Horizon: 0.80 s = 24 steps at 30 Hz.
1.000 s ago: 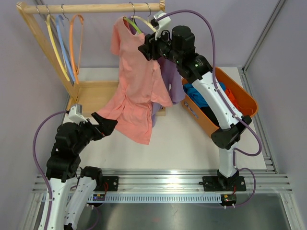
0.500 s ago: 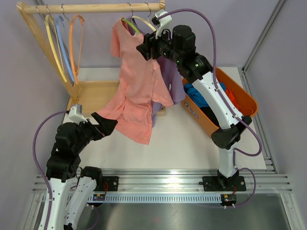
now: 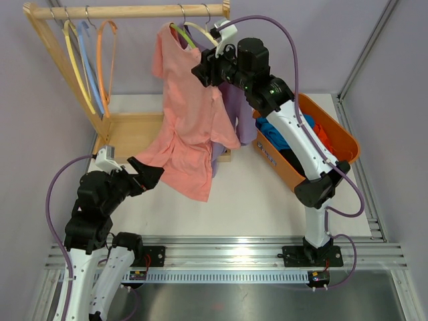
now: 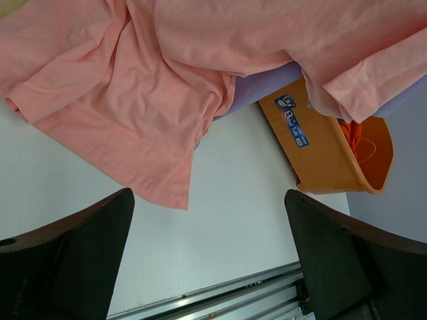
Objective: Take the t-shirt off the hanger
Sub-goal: Grab a hanger with a tshirt on it with the right arm
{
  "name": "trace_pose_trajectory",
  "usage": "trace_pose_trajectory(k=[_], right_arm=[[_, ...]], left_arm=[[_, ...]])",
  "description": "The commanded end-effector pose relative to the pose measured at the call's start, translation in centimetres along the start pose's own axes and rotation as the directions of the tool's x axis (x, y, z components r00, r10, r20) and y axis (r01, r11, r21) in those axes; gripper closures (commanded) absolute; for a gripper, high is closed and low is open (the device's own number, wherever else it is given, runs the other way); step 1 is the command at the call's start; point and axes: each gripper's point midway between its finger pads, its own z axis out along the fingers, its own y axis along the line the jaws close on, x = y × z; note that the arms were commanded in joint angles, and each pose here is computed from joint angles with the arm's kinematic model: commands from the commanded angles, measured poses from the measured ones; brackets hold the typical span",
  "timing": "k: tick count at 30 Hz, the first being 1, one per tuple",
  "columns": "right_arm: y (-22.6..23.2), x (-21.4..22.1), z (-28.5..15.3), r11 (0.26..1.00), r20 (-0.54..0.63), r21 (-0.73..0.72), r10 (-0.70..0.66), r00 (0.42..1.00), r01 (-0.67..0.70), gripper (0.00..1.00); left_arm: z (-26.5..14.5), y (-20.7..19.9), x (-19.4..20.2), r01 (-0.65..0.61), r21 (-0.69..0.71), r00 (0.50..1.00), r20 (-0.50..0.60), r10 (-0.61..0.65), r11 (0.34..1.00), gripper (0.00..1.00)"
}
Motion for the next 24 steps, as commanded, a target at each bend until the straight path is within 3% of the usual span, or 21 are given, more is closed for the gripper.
trace_pose_trajectory(k=[1, 2, 3, 5, 12, 17, 19, 24], right_arm=[[0.7, -3.0, -1.8, 1.0, 0.062, -0.006, -0.001, 0.998, 0.001, 0.65], [0.7, -3.0, -1.8, 1.0, 0.063, -0.006, -0.001, 0.998, 0.002, 0.71], [0.8, -3.3, -1.9, 1.0, 0.069, -0.009, -0.005, 0.998, 0.006, 0.87], [0.9, -3.6, -2.0, 1.0, 0.075, -0.011, -0.009, 0.997, 0.01, 1.0], [1.1, -5.0, -2.6, 0.999, 0.108, -0.021, -0.038, 0.993, 0.041, 1.0], [1.4, -6.0, -3.4, 0.999, 0.13, -0.027, -0.017, 0.991, 0.021, 0.48], [1.7, -6.1, -3.7, 0.999, 0.128, -0.036, -0.009, 0.992, 0.014, 0.43], [1.9, -5.7, -4.2, 0.999, 0.107, -0.041, 0.035, 0.994, -0.031, 0.4]], left_arm=[[0.0, -0.4, -0.8, -0.001, 0.018, 0.999, 0.041, 0.0, 1.0, 0.01], [0.0, -0.4, -0.8, -0.001, 0.018, 0.999, 0.043, 0.0, 1.0, 0.01], [0.0, -0.3, -0.8, 0.001, 0.016, 0.999, 0.045, -0.001, 1.0, 0.01], [-0.1, -0.3, -0.8, 0.001, 0.019, 0.999, 0.05, -0.002, 1.0, 0.01], [0.0, -0.3, -0.8, 0.002, 0.018, 0.999, 0.045, -0.003, 1.0, 0.01], [0.0, -0.3, -0.7, 0.002, 0.017, 0.999, 0.044, -0.003, 1.0, 0.01], [0.0, -0.3, -0.7, 0.004, 0.016, 0.999, 0.043, -0.005, 1.0, 0.01], [0.0, -0.3, -0.6, 0.005, 0.019, 0.999, 0.044, -0.006, 1.0, 0.01]])
